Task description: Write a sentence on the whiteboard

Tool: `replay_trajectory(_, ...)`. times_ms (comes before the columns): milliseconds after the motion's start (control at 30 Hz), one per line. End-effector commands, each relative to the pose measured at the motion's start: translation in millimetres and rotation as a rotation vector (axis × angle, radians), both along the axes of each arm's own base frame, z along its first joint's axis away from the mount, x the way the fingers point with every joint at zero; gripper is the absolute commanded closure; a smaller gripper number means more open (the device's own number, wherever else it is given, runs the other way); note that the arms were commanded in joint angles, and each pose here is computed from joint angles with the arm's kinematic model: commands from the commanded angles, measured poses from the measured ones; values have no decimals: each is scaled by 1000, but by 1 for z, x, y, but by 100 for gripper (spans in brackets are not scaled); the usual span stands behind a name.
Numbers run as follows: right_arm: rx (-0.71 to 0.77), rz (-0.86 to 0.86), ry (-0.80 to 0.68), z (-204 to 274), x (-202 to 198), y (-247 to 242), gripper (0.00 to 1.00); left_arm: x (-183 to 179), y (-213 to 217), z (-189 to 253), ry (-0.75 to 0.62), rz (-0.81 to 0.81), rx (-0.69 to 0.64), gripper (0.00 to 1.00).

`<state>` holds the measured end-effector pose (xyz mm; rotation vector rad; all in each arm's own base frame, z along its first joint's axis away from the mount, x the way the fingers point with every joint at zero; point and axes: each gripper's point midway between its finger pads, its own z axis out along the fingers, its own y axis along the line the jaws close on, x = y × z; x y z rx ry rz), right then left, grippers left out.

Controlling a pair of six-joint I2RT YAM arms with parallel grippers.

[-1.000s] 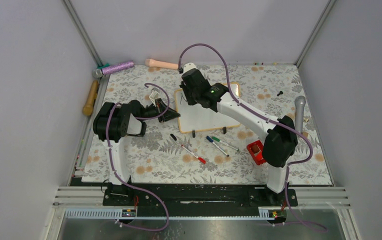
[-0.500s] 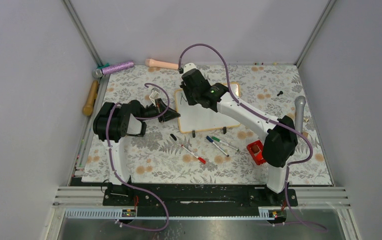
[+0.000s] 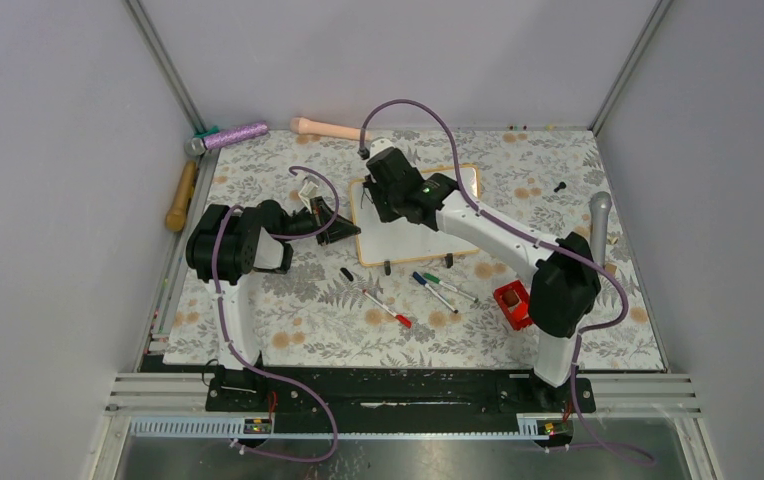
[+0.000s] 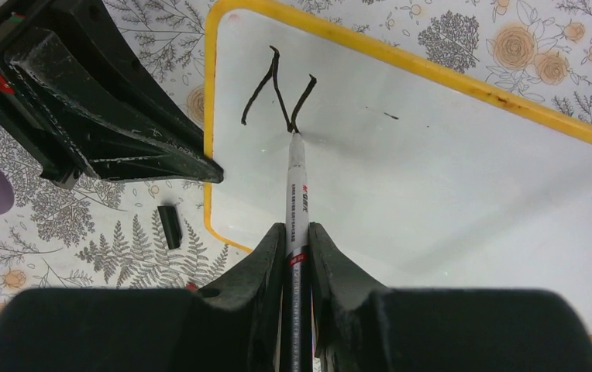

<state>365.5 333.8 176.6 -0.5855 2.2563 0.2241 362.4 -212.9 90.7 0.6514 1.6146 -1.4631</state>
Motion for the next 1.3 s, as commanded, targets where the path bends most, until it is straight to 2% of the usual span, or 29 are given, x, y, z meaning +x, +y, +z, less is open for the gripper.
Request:
replay_trajectory(0,23,-20,-13,11,0,-9,100,-18,-7,-4,-75,-92,23,100)
replay_trajectory(367,105,1,-51,45,-4,-6,100,-18,-7,-3,-76,-92,23,100)
replay_trajectory(1267,66,-27,-31,29,7,-9,100,-18,-7,-3,-77,-93,23,100)
